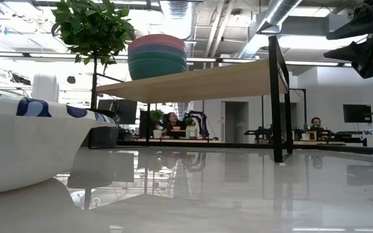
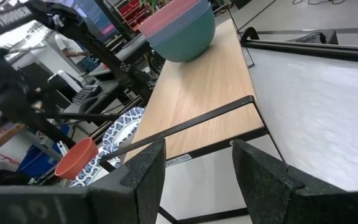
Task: Place and stack bowls onto a shelf
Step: Stack the orange bowl on top of the pink bowl on the shelf
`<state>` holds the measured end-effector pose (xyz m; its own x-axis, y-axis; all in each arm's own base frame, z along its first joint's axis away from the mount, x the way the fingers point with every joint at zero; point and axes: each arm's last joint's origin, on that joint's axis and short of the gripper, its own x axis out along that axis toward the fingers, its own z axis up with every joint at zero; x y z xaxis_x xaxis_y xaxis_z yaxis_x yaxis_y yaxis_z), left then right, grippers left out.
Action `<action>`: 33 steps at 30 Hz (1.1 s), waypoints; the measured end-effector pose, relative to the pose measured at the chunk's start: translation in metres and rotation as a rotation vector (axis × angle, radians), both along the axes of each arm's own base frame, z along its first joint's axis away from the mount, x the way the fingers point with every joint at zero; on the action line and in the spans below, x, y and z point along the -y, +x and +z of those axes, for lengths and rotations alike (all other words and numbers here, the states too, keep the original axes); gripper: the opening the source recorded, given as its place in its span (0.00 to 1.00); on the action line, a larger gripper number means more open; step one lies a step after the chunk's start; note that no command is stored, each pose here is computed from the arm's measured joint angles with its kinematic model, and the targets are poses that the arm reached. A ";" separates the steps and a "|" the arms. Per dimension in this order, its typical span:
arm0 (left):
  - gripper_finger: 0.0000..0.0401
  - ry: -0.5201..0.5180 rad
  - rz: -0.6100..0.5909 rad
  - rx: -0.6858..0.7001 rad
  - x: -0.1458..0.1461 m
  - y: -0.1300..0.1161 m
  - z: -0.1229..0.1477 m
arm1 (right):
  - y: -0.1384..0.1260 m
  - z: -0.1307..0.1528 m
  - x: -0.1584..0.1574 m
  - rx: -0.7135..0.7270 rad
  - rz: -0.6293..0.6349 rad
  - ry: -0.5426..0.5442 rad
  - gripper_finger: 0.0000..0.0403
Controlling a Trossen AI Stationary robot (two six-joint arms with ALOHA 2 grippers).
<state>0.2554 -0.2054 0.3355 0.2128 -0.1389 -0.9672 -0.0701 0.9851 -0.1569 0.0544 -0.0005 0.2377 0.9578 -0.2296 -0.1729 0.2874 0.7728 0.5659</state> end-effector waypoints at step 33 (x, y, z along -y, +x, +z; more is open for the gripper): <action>0.09 -0.061 -0.336 -0.169 0.019 -0.033 -0.140 | 0.000 0.000 0.000 0.002 -0.002 0.009 0.53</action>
<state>0.2222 -0.2242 0.1959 -0.0161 -0.2324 -0.9725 0.2256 0.9467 -0.2300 0.0544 -0.0005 0.2377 0.9577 -0.2298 -0.1731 0.2877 0.7673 0.5731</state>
